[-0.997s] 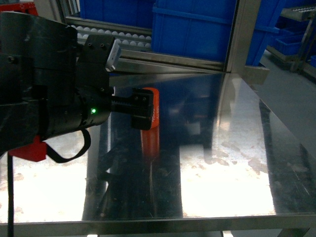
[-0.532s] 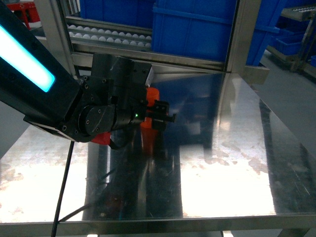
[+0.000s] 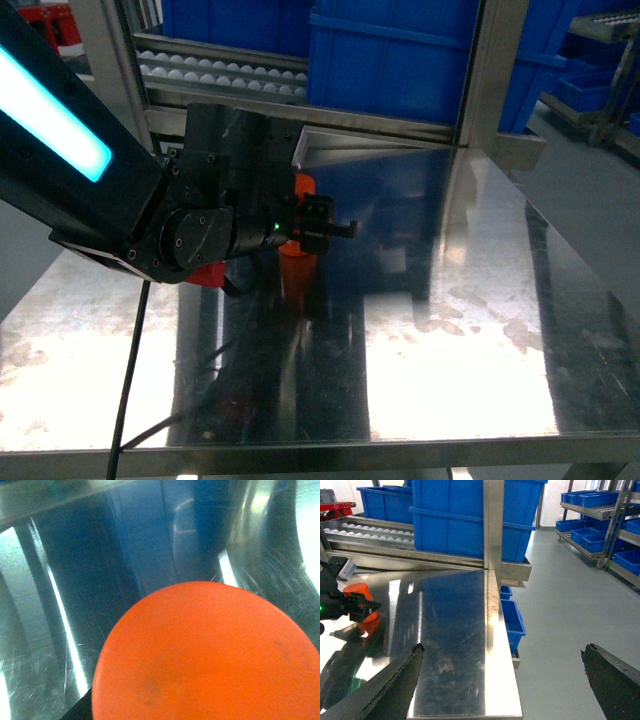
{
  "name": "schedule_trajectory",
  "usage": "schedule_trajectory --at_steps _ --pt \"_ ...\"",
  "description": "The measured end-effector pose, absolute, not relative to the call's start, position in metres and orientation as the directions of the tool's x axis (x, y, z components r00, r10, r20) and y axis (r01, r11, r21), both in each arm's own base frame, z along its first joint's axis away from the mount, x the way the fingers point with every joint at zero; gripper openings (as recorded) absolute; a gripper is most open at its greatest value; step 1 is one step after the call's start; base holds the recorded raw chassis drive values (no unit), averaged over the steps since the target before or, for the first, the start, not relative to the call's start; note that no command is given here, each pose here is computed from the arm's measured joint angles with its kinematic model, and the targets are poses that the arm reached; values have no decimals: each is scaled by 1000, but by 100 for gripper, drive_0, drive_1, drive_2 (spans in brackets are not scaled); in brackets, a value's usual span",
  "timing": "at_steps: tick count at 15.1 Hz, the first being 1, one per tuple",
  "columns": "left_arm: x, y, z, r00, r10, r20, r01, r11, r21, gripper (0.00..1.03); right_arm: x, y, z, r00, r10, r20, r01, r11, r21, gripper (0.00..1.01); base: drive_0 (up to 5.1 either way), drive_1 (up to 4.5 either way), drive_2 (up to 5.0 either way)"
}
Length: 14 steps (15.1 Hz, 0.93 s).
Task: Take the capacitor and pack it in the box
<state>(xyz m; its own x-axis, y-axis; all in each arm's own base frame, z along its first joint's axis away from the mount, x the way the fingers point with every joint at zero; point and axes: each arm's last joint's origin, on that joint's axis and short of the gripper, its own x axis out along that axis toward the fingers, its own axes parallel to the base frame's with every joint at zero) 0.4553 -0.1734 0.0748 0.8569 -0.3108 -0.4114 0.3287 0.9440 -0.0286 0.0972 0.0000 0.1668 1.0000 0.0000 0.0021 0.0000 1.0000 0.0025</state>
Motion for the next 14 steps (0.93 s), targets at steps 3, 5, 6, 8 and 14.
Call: schedule_trajectory --at_steps 3,5,6,8,14 --pt "438 -166 81 867 -304 -396 308 950 -54 45 97 0 167 1000 0 2 0 1000 2 98 0 0 0" --pt "424 -160 95 875 -298 -381 297 953 -62 45 97 0 167 1000 0 2 0 1000 2 98 0 0 0" --pt "406 -150 123 910 -281 -306 277 959 -58 45 97 0 167 1000 0 2 0 1000 2 98 0 0 0" --pt "359 -122 182 966 -238 -97 238 971 -7 45 97 0 167 1000 0 2 0 1000 2 98 0 0 0" --pt "206 -51 238 988 -153 12 153 988 -19 44 97 0 167 1000 0 2 0 1000 3 98 0 0 0"
